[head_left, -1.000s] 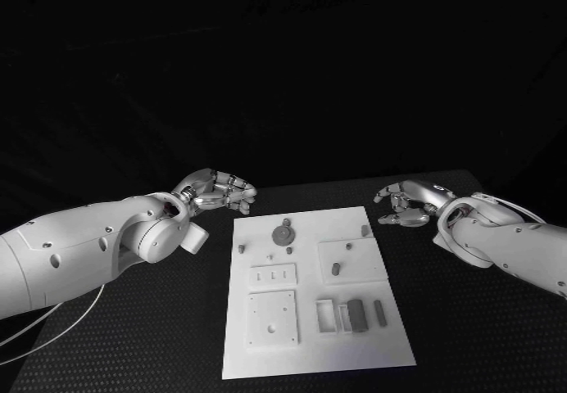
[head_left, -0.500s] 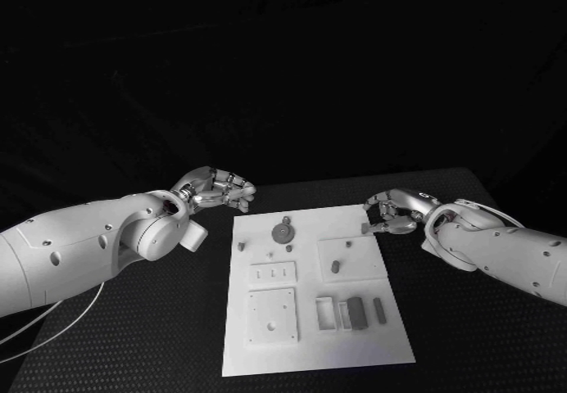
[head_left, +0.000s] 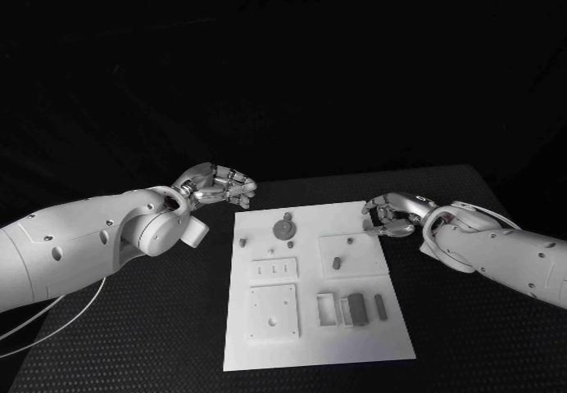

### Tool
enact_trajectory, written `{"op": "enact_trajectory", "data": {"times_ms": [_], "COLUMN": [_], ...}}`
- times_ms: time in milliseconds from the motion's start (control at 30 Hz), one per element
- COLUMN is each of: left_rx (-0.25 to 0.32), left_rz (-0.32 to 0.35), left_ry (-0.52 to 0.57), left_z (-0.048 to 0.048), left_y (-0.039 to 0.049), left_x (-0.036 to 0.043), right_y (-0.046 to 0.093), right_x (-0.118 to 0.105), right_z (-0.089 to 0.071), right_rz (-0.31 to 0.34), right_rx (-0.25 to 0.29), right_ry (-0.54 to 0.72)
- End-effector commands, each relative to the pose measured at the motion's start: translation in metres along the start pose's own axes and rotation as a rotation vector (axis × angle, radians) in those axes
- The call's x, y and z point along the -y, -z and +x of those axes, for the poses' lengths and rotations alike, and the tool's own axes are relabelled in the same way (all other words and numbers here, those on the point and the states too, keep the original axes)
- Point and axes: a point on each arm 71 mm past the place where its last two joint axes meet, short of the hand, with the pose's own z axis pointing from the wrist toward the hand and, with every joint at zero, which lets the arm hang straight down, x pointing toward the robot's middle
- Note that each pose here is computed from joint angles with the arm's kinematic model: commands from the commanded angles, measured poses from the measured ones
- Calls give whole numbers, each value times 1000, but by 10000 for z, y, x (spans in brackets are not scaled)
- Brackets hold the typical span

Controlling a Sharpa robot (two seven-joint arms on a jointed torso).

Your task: Assemble the parts on the task board

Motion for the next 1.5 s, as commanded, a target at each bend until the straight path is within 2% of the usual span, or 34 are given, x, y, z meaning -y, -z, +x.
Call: {"op": "enact_trajectory", "data": {"times_ms": [33, 700, 1500], "left_rx": [-14, -17, -19], "left_rz": [11, 9, 7], "left_ry": [8, 8, 9], "left_z": [18, 23, 24], "left_y": [-7, -13, -13], "left_x": [17, 16, 14], "right_y": [-3, -42, -76], "right_x": [-15, -40, -49], "right_z": [22, 57, 74], "right_rz": [-15, -15, -10], "right_rx": [-22, -42, -42], "right_ry": [-6, -4, 11]}}
